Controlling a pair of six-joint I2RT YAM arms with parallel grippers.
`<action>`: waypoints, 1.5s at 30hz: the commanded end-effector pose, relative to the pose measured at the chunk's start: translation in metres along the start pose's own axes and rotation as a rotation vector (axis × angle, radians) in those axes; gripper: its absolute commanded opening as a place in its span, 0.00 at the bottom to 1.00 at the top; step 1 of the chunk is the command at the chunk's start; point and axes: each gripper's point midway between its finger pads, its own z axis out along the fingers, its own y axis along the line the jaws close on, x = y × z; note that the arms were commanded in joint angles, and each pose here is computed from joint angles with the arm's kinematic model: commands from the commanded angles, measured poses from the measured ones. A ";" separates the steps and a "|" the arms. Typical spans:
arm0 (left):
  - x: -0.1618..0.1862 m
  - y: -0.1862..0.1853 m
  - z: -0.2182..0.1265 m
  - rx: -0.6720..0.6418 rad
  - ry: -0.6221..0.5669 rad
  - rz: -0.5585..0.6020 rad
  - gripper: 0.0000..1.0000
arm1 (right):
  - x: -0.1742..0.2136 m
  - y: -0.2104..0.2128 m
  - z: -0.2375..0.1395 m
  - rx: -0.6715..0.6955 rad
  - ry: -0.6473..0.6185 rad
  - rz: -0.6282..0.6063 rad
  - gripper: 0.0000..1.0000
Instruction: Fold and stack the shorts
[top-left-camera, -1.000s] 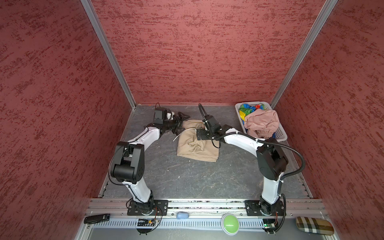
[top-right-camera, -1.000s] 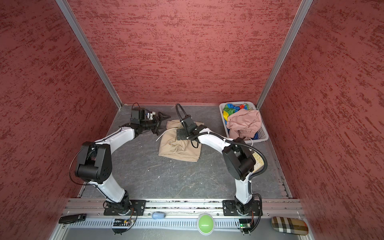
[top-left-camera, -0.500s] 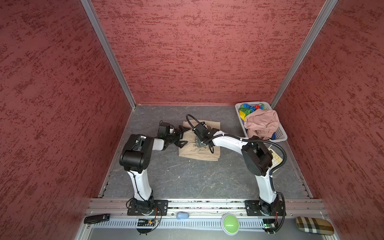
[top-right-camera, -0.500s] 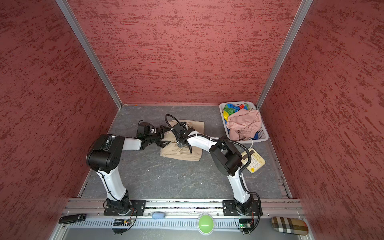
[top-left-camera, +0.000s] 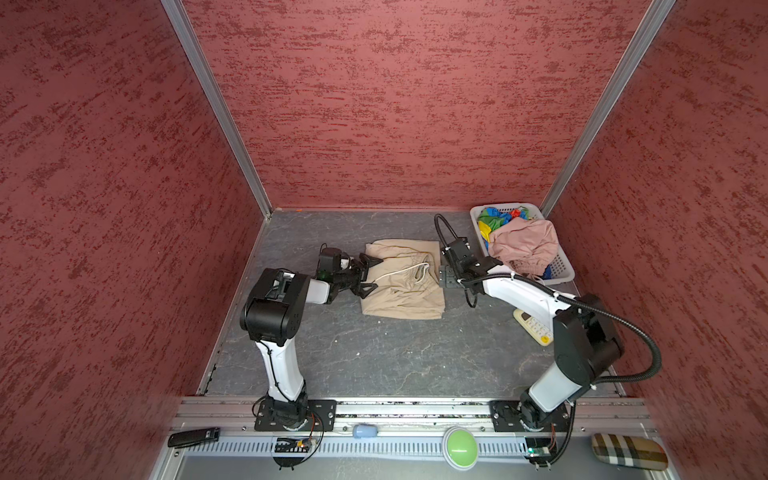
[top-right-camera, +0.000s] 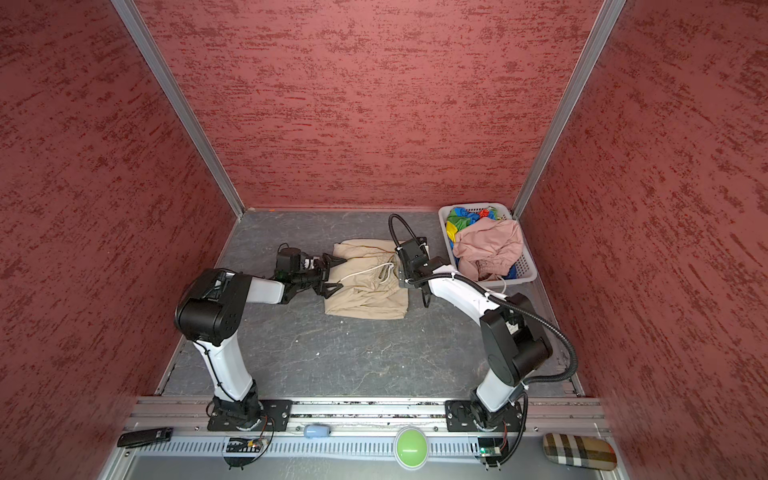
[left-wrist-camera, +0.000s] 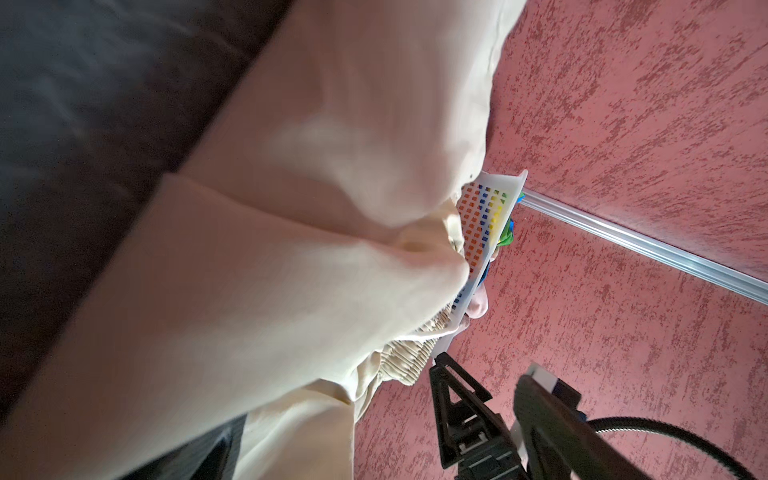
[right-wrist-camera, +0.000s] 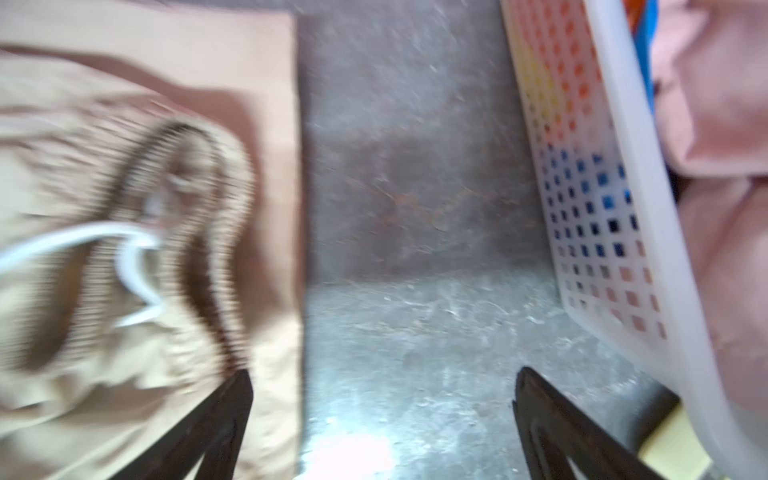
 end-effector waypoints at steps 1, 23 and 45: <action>0.020 -0.072 -0.012 0.098 0.048 0.123 0.99 | -0.040 0.064 -0.021 -0.262 -0.079 0.067 0.99; -0.092 -0.053 0.055 -0.006 0.030 0.094 0.99 | 0.002 0.083 0.077 -0.084 0.044 -0.066 0.99; -0.136 -0.086 0.003 -0.135 -0.091 0.299 0.99 | -0.013 0.051 0.013 -0.238 -0.022 -0.015 0.99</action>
